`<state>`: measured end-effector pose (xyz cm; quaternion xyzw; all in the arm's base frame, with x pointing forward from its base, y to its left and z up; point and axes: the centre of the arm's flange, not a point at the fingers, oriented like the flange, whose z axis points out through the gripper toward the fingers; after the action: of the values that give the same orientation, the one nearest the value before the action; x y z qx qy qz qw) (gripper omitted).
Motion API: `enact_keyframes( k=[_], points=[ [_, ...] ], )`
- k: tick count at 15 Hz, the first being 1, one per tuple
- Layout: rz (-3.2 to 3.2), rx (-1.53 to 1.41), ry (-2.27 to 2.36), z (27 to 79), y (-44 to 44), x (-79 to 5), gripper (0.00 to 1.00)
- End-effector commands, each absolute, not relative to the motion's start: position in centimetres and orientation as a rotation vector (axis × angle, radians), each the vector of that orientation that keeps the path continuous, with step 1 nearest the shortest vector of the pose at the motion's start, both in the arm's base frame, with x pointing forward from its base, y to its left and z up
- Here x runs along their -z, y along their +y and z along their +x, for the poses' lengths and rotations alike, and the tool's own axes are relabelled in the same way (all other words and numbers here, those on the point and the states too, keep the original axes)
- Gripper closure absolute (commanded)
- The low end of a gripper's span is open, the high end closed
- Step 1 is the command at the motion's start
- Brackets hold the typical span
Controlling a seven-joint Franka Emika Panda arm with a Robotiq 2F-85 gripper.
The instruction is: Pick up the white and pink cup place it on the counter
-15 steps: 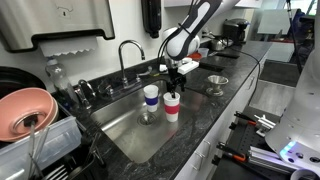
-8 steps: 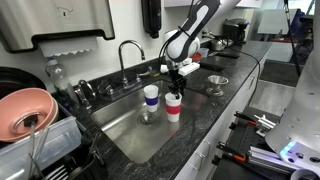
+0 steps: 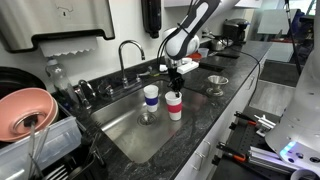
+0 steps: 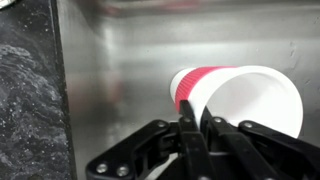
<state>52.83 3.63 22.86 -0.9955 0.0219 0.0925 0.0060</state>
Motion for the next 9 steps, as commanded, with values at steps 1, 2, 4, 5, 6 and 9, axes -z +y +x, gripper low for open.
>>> enact_keyframes(
  k=[1, 2, 4, 5, 6, 9],
  points=[
    [-3.061, -0.238, 0.105, 53.4, 3.7, -24.8, 0.98],
    [-3.04, -0.217, 0.125, 53.8, 3.7, -25.5, 0.98],
    [-2.974, -0.167, 0.181, 54.5, 3.3, -27.9, 0.98],
    [-2.957, -0.122, 0.201, 54.7, 2.9, -29.2, 0.98],
    [-2.937, -0.082, 0.222, 55.0, 2.3, -30.6, 0.98],
    [-2.916, 0.058, 0.322, 55.6, -0.8, -35.2, 0.98]
  ],
)
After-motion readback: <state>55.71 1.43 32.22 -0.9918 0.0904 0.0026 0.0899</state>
